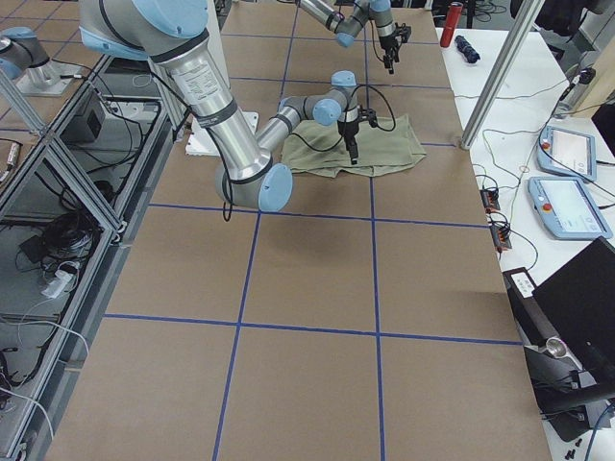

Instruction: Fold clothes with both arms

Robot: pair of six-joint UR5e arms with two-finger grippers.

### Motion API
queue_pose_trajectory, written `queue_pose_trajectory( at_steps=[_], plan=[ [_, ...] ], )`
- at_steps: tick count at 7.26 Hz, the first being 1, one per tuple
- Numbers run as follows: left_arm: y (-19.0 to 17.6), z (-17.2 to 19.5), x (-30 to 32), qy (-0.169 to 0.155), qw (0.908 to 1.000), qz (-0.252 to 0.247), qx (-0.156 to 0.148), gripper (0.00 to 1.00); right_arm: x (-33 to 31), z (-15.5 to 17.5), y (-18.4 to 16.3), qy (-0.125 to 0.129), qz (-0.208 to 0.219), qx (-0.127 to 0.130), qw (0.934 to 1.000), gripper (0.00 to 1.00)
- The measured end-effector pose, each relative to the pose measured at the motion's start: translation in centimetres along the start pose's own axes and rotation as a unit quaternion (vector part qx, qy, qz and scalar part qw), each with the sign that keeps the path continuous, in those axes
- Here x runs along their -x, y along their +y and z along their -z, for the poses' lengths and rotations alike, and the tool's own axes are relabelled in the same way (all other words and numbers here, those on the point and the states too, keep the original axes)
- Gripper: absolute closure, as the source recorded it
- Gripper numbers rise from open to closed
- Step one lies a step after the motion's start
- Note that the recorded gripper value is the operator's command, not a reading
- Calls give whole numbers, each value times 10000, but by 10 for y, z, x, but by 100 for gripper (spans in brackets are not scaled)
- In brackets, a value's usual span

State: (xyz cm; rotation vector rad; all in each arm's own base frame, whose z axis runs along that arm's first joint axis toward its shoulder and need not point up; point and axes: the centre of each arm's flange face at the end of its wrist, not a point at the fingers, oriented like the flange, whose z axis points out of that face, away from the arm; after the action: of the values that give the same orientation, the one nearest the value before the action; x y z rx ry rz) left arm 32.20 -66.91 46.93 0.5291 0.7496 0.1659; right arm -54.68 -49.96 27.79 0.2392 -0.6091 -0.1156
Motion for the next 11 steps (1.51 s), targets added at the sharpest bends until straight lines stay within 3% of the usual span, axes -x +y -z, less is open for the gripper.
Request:
queue_pose_trajectory(
  at_steps=[4,6,8,9,11],
  plan=[
    [3,-3,-3,9,10000,-14,29,0,-26,-19,-3,545,320,381,9973,0],
    [4,-4,-3,11,10000,-13,34,0,-81,-30,-14,916,529,554,9928,0],
    [2,-1,-7,42,9999,106,2,0,-123,-39,-20,1071,690,639,9898,0],
    [0,4,-13,107,9998,181,-36,0,-125,-32,-26,929,648,562,9920,0],
    [-6,24,-37,536,9966,620,11,0,-113,-12,-36,126,267,228,9993,0]
  ],
)
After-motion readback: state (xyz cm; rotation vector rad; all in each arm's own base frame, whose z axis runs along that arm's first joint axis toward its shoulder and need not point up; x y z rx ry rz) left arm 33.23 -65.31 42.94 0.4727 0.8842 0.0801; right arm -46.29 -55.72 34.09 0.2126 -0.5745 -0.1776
